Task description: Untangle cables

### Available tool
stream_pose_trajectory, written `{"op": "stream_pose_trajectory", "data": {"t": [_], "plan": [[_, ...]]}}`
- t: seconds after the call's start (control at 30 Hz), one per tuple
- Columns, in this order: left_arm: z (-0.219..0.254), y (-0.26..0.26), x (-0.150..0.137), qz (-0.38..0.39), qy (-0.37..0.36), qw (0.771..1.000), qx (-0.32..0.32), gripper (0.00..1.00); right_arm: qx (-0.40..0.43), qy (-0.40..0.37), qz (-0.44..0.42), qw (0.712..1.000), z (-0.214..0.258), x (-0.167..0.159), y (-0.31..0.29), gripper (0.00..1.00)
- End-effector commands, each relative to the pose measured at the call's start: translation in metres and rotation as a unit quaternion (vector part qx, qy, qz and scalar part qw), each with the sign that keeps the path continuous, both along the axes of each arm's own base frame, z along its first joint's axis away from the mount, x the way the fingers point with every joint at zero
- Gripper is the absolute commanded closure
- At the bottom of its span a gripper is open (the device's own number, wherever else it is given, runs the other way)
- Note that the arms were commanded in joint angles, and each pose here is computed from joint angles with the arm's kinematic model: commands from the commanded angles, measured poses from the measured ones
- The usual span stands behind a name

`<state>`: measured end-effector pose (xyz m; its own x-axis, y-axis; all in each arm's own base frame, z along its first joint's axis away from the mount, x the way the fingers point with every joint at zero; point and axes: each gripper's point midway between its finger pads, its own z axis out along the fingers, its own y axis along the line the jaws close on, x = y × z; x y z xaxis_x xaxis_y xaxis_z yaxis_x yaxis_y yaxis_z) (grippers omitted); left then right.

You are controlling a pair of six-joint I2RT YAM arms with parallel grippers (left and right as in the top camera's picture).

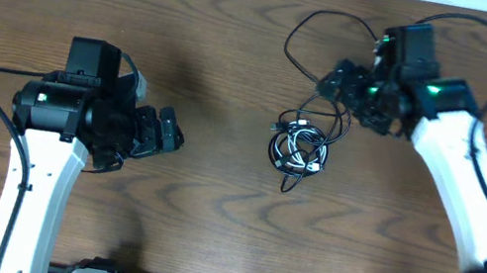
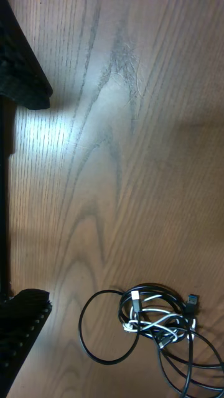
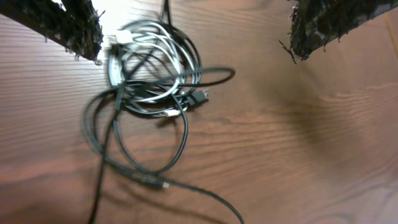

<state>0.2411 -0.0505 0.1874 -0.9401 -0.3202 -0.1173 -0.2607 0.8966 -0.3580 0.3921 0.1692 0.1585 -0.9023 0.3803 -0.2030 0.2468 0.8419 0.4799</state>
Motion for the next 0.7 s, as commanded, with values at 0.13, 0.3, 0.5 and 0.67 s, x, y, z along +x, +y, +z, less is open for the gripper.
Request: {"op": "stream_pose_trajectory", "data": {"t": [0.13,0.3,0.5,0.67], "plan": [[0.002,-0.002,0.002,-0.001,-0.001,1.0,-0.003,0.02,0.046,0.085,-0.062,0.993,-0.049,0.004,0.036,0.08],[0.002,-0.002,0.002,-0.001,-0.001,1.0,-0.003,0.02,0.047,0.112,-0.084,0.989,-0.062,0.002,0.038,0.09],[0.002,-0.002,0.002,-0.001,-0.001,1.0,-0.003,0.02,0.041,0.116,-0.086,0.989,-0.065,0.0,0.036,0.07],[0.002,-0.002,0.002,-0.001,-0.001,1.0,-0.003,0.02,0.006,0.11,-0.097,0.989,-0.07,-0.002,0.028,0.3]]}}
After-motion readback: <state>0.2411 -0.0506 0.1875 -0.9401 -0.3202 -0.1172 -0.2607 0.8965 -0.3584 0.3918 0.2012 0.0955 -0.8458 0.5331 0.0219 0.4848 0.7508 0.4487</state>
